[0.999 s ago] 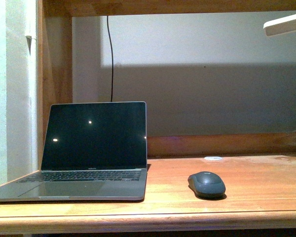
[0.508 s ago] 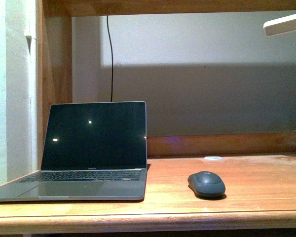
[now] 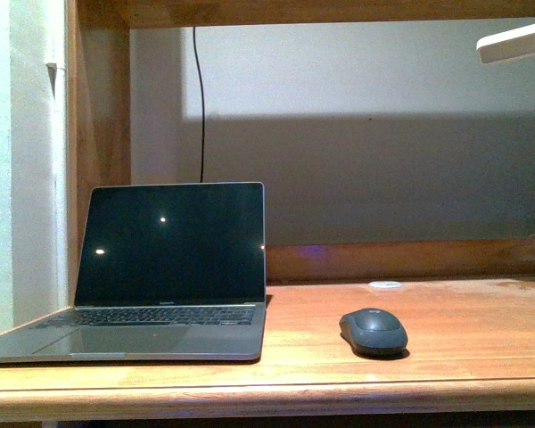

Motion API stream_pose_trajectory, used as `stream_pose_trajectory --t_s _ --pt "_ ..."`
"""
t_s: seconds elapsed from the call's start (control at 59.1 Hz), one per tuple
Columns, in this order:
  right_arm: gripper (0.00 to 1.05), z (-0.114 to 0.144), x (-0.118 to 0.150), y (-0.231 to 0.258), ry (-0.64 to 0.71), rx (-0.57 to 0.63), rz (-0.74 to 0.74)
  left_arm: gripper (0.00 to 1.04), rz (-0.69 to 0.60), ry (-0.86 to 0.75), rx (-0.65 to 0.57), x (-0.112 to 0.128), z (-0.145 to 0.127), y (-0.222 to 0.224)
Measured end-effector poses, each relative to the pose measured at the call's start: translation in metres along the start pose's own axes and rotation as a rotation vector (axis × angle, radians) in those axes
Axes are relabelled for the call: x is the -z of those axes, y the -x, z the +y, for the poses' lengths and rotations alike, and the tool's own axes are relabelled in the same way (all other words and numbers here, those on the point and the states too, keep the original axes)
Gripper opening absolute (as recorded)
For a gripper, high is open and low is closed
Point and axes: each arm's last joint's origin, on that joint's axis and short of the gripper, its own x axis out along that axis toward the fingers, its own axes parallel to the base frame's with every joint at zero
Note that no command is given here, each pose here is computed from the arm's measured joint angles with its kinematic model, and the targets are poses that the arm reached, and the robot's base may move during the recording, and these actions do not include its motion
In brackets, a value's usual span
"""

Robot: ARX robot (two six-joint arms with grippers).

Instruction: Place mouse

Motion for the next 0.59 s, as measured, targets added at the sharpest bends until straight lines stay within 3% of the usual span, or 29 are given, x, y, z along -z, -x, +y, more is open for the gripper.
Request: stream_pose_trajectory --t_s 0.034,0.593 --pt "0.04 0.0000 0.0000 0.0000 0.001 0.000 0.000 0.97 0.000 0.000 0.000 0.0000 0.0000 0.0000" --pt "0.96 0.0000 -0.0001 0.0000 0.002 0.000 -0.001 0.97 0.000 0.000 0.000 0.0000 0.0000 0.0000"
